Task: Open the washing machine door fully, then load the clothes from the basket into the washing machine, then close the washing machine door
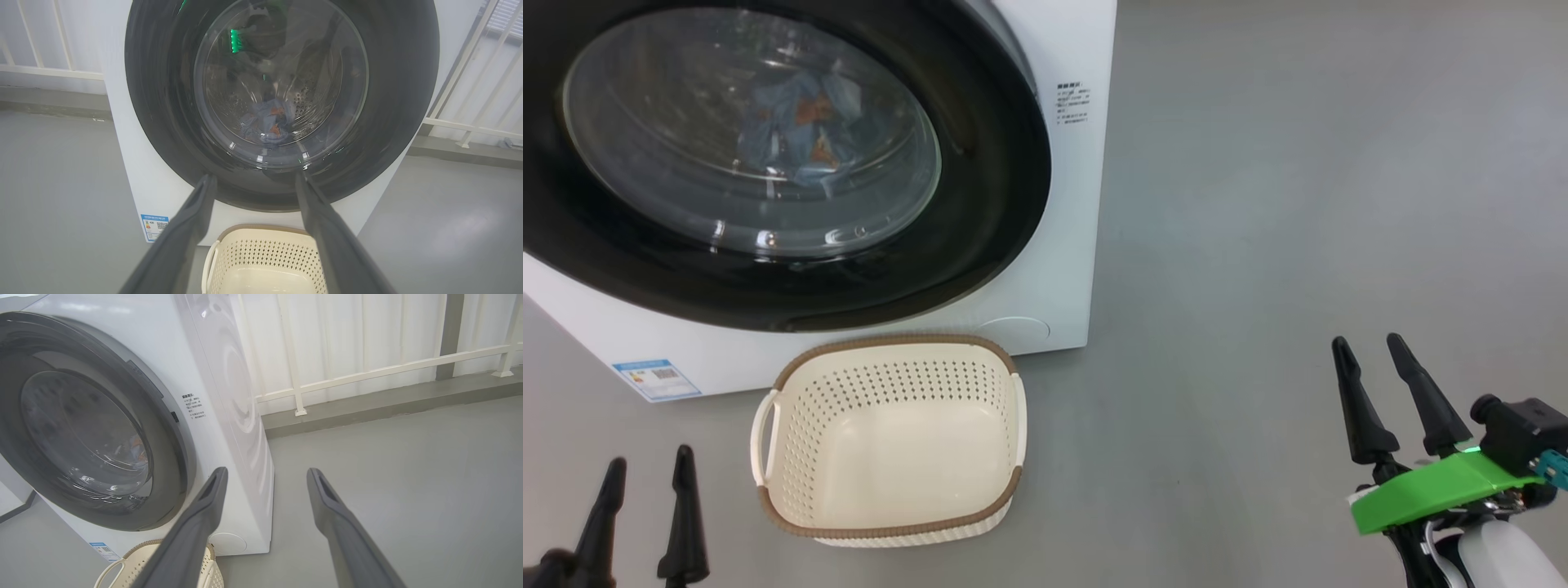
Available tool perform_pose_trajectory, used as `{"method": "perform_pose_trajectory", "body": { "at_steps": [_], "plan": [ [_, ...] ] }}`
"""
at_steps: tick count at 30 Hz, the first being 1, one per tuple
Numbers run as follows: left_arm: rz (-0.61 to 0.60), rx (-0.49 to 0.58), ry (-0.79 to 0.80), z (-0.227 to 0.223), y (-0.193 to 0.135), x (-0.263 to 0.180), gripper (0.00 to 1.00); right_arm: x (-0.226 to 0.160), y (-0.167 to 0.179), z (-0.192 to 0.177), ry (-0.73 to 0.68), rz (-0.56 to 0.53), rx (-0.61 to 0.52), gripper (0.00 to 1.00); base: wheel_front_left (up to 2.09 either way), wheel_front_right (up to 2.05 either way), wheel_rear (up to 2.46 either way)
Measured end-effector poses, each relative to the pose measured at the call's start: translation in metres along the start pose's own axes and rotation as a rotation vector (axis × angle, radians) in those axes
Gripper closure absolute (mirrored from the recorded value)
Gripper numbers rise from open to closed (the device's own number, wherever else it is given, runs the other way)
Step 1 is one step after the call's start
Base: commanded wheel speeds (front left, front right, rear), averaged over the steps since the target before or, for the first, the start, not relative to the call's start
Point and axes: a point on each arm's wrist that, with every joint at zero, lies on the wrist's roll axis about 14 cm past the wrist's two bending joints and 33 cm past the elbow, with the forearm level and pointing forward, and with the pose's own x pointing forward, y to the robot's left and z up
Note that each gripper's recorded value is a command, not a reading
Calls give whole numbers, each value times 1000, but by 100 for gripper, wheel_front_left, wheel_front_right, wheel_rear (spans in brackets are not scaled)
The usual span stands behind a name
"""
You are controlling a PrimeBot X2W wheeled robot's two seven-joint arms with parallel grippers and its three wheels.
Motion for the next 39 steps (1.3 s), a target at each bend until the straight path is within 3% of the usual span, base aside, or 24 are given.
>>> {"method": "perform_pose_trajectory", "body": {
  "at_steps": [39],
  "plan": [
    [52,18,7,1,18,-27,0,-28,-14,5,-14,-49,0,0,0,0,0]
  ]
}}
